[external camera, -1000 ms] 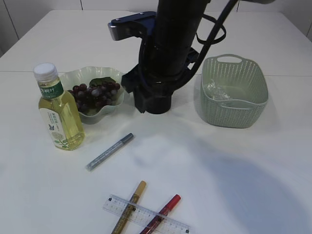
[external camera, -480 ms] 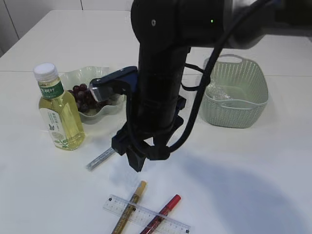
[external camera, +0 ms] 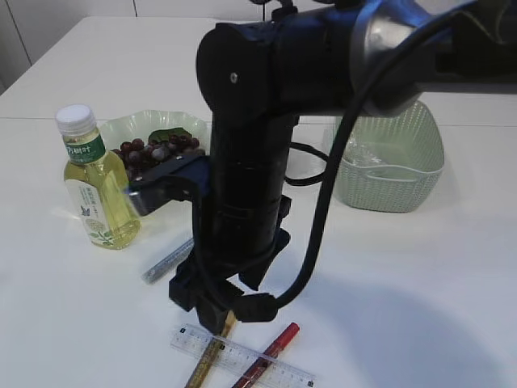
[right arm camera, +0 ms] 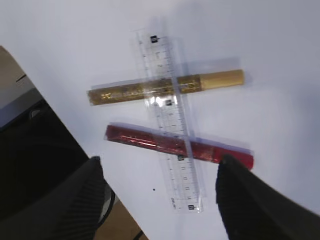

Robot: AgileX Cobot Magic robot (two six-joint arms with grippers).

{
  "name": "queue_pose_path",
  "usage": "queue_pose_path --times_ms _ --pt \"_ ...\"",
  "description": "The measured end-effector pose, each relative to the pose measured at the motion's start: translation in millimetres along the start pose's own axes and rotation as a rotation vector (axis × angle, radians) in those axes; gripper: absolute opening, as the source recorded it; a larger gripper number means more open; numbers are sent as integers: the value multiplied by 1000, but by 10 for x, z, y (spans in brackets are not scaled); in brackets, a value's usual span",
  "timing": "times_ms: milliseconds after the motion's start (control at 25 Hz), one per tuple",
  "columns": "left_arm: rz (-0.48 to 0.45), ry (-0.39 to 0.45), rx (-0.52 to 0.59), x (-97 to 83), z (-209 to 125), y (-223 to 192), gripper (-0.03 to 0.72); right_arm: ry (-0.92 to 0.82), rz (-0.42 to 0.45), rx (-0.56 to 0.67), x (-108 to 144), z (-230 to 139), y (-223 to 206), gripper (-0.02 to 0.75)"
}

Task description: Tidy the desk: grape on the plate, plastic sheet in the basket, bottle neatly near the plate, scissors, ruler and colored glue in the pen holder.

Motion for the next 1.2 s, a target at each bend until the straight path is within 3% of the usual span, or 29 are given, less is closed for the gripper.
queue_pose_path --times_ms 240,440,1200 --pt "0 0 0 0 0 0 239 70 15 27 231 -10 -93 543" --pt "0 0 0 0 0 0 239 66 25 79 239 -116 -216 543" --pt "0 0 0 0 0 0 239 58 45 55 235 -44 -371 544"
Point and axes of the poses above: a point on each arm's last joint axis where the gripper is mounted, y pointing back along that axis away from the gripper, x along the wrist's bending axis when the last joint is at zero, z = x × y, the point moved 3 cm from there along -y, pointing out along that axis toward the gripper, and after that the axes turned 2 degrees about y, right-handed, at the moved point
